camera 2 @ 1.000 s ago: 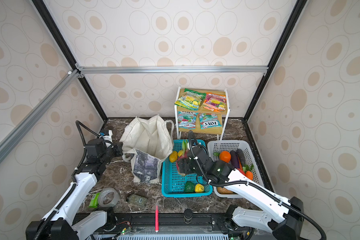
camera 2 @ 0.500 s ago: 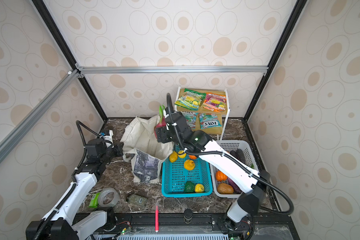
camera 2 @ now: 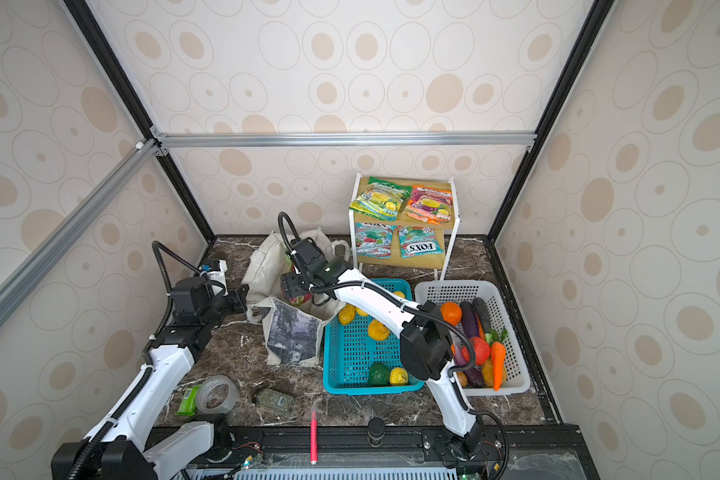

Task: Place the food into the grocery bag and tie it
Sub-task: 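Lower the dragon fruit into the bag and open the right gripper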

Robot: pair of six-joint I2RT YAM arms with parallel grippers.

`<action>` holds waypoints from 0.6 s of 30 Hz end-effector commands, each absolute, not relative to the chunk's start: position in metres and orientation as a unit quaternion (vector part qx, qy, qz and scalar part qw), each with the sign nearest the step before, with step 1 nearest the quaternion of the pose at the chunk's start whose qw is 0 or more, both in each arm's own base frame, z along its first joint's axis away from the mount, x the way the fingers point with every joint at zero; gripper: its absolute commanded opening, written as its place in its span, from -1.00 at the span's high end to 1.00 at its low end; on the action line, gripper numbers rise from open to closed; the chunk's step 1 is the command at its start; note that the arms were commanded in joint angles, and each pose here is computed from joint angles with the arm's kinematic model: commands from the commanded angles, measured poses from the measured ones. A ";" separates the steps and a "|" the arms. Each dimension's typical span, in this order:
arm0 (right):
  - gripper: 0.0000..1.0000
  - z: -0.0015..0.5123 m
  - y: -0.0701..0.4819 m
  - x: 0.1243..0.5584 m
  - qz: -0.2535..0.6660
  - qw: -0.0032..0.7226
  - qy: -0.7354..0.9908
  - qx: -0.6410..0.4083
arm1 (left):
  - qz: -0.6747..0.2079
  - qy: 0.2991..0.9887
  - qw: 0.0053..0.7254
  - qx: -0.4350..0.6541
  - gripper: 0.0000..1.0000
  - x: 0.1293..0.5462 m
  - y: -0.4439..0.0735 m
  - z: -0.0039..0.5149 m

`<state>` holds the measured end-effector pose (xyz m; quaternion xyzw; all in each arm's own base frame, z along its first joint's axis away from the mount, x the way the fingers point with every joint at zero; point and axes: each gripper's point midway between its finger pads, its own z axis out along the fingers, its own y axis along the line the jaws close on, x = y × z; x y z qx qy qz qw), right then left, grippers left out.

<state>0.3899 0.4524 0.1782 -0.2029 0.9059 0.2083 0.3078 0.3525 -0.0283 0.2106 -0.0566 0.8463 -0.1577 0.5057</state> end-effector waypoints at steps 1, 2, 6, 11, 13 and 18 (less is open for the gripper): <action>-0.60 0.152 0.454 0.395 0.182 0.288 0.921 -0.188 | -0.167 0.834 0.525 -0.045 1.00 0.353 -0.032 0.229; -0.60 0.142 0.455 0.397 0.175 0.284 0.924 -0.185 | -0.166 0.833 0.526 -0.046 1.00 0.353 -0.032 0.230; -0.61 0.108 0.454 0.399 0.157 0.265 0.935 -0.177 | -0.164 0.833 0.527 -0.047 1.00 0.353 -0.031 0.230; -0.65 0.078 0.443 0.405 0.105 0.263 0.944 -0.170 | -0.159 0.837 0.520 -0.052 1.00 0.353 -0.029 0.225; -0.69 0.070 0.439 0.407 0.088 0.265 0.945 -0.172 | -0.159 0.837 0.522 -0.053 1.00 0.353 -0.028 0.226; -0.83 0.064 0.440 0.405 0.087 0.250 0.948 -0.175 | -0.158 0.837 0.521 -0.053 1.00 0.353 -0.028 0.225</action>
